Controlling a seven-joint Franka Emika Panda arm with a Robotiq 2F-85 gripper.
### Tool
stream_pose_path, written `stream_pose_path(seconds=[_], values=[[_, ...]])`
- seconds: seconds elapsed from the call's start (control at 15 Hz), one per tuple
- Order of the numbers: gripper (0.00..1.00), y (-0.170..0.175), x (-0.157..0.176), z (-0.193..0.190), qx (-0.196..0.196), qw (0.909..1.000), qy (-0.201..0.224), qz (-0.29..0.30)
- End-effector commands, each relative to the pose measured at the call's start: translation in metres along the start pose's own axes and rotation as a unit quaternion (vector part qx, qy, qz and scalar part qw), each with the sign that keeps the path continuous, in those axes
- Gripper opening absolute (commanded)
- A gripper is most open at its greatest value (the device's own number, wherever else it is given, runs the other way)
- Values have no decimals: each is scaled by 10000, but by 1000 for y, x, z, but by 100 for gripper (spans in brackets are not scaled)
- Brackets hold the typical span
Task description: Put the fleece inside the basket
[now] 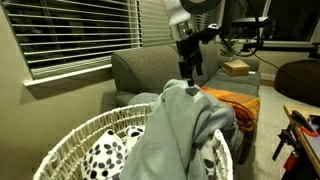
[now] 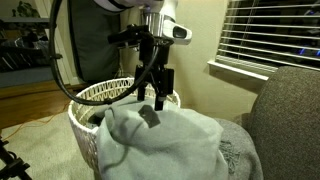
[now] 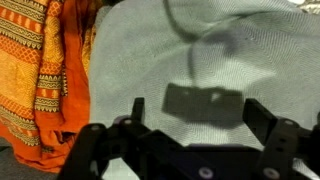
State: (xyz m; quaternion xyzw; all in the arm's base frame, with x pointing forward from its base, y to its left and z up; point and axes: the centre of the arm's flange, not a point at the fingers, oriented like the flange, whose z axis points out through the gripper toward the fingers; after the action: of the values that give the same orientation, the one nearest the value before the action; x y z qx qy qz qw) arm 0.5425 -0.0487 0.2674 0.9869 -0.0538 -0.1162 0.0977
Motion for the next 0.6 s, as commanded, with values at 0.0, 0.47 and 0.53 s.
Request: stream_pose_path(seconds=[0.0,0.47,0.53], values=[[100,7,-14,-6,-43,9992,310,246],[100,5,-5,-2,114,9969,714,316],[100,6,-4,0,130,9964,768,322]])
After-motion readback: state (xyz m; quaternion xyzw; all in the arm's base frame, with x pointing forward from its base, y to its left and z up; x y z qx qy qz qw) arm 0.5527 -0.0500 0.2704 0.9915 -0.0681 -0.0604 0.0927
